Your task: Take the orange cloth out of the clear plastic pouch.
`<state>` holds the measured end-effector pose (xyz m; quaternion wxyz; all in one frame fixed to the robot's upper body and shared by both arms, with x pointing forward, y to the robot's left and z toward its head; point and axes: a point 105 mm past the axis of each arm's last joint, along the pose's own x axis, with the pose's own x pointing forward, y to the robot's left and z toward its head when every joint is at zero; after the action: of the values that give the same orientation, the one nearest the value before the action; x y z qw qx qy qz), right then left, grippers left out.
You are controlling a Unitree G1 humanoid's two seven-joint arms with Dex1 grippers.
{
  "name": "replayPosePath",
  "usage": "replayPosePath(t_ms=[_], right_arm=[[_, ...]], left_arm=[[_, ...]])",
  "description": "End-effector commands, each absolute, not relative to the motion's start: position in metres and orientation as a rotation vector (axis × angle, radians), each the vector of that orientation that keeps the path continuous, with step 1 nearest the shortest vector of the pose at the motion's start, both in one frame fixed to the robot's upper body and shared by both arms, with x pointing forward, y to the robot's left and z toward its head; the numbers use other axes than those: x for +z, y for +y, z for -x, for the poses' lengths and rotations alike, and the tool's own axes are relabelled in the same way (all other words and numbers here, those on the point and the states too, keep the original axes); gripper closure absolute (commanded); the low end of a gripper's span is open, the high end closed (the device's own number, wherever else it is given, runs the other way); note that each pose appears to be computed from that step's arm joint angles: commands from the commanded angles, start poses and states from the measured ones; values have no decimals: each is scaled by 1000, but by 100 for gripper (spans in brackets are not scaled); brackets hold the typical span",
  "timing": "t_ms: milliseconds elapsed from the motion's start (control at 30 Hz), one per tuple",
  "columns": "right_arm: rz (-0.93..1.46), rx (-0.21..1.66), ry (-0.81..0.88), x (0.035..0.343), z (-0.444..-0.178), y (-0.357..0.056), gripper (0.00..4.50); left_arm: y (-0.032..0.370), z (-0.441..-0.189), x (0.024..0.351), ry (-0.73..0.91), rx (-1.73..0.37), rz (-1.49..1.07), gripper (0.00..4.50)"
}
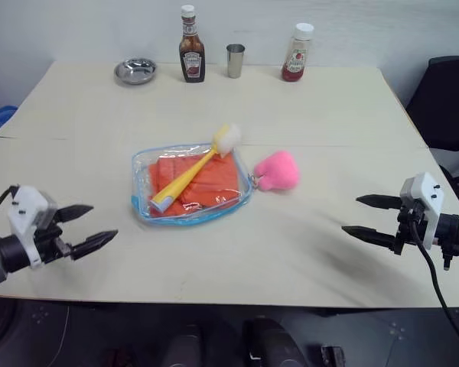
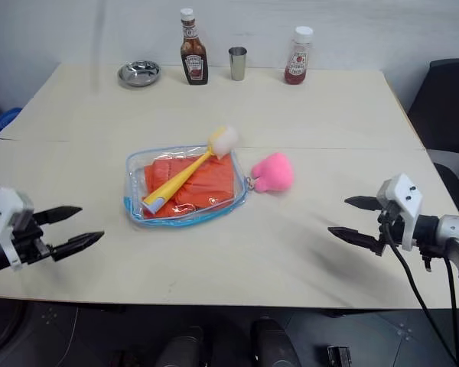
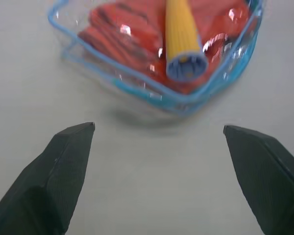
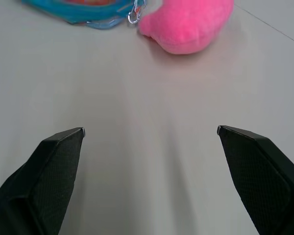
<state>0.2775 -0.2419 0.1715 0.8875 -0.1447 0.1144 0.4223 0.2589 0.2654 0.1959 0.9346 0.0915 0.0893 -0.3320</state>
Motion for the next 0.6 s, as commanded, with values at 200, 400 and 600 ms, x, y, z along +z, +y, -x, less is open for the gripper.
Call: replayPosePath(t_ms=[200,400,600], right_arm=[[296,986,76,202,-266,-185,0],[314,1047,27,206,-258,-154,0],[321,1056,-6,210,-254,-139,0]], left_arm=[[190,-321,231,139,-789,-207,2],[152,-381,220,203,-738,-288,2],[140,-407,188,318,-728,-405,2]])
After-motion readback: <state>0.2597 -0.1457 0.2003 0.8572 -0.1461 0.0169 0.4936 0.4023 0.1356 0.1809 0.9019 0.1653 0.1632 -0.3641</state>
